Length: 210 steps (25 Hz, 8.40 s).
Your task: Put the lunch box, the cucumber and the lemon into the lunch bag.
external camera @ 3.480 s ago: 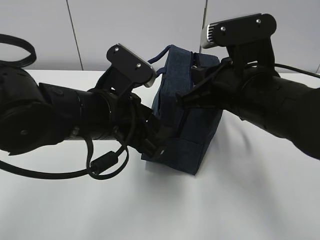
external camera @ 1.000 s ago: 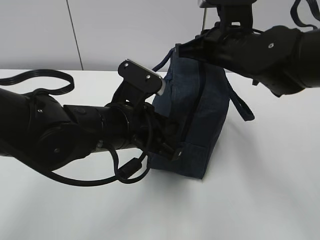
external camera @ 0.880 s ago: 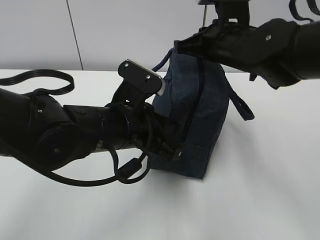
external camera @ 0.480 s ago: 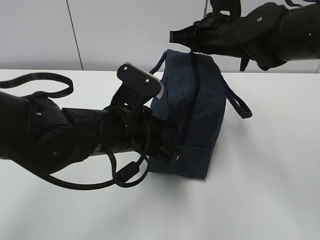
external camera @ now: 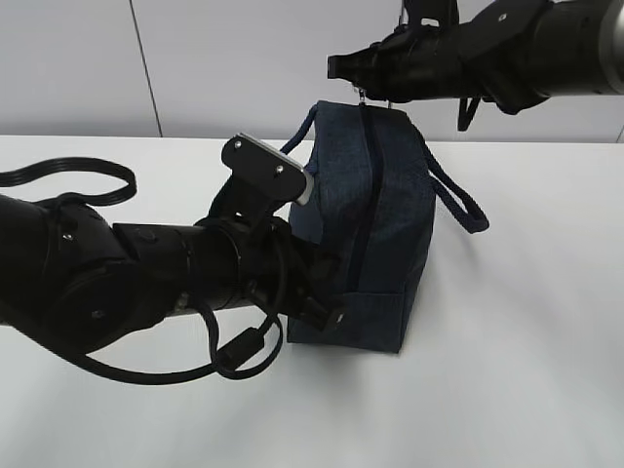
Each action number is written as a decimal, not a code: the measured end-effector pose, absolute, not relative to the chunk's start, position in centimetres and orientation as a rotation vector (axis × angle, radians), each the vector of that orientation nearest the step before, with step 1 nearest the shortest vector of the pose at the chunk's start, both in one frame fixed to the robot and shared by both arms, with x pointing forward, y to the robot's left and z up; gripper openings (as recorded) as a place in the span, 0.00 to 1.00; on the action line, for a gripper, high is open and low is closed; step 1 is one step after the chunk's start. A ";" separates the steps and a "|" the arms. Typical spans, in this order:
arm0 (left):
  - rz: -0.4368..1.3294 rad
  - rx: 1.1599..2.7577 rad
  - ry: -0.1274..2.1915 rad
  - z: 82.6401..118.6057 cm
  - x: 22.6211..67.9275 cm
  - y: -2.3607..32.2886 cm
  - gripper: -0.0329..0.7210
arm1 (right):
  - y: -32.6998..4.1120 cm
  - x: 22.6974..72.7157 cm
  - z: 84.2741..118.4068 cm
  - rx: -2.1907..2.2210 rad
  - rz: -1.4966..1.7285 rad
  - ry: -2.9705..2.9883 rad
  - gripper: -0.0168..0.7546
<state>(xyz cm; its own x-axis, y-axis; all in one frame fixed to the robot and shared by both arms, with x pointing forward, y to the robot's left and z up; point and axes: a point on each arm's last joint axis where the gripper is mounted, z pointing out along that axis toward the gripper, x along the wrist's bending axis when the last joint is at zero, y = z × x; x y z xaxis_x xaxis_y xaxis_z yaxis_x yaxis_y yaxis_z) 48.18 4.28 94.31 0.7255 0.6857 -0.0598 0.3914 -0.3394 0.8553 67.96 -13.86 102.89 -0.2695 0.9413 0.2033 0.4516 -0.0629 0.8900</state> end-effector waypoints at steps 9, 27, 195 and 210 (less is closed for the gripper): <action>0.383 1.978 0.823 94.1 47.9 4.5 0.05 | -13.9 68.3 102.2 1.459 1.280 1.814 0.02; 0.200 2.039 1.151 100.1 44.6 7.7 0.56 | -12.8 67.9 103.2 1.314 1.280 2.033 0.02; -0.250 2.343 1.195 102.9 61.3 2.6 0.03 | -16.6 72.6 93.6 1.723 1.159 2.182 0.02; -0.247 2.349 1.193 102.9 61.3 2.7 0.03 | -16.9 72.6 93.6 1.819 1.198 2.143 0.02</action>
